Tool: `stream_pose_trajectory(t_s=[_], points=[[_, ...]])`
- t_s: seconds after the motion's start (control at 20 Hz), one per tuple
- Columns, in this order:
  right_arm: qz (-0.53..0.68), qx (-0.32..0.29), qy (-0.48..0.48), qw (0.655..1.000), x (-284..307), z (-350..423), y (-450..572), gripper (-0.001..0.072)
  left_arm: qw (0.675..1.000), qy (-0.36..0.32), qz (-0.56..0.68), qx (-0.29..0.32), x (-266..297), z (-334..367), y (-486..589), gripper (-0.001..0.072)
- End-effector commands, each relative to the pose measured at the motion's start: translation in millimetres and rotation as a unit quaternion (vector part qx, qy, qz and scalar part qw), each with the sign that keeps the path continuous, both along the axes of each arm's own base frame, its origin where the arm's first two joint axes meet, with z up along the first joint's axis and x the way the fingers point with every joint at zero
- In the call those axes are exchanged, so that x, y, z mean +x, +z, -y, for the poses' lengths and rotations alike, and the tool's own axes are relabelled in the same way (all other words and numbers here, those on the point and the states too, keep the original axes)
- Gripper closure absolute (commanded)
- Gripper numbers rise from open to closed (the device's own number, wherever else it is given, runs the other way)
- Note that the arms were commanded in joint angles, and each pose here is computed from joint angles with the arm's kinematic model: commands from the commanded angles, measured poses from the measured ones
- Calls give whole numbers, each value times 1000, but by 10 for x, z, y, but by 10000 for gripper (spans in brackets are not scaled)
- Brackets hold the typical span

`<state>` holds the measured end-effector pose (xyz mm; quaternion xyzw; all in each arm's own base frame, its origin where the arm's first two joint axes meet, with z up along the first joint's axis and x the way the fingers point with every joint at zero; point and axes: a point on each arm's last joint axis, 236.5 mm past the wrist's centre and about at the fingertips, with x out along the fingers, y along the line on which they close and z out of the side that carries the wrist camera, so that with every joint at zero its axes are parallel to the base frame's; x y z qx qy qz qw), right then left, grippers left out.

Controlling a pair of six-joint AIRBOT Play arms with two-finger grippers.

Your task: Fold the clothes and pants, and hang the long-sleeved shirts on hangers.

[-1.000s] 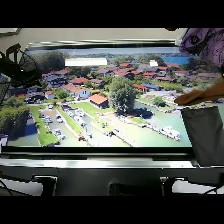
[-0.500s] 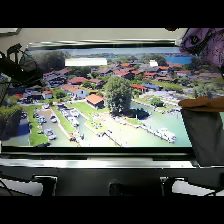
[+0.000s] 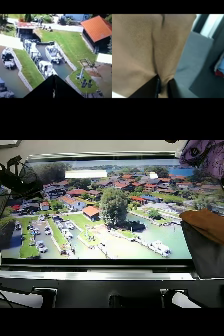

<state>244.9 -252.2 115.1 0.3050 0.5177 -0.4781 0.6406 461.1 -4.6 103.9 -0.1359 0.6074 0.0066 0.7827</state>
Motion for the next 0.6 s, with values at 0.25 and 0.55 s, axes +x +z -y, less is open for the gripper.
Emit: stream_pose_trajectory(t_s=[0.25,0.55], points=[[-57,31,-25,998,-589,-90,-925,675,1000,0,0,0,1,1,1,687],[-108,55,-42,992,-876,-248,-1277,675,1000,0,0,0,1,1,1,687]])
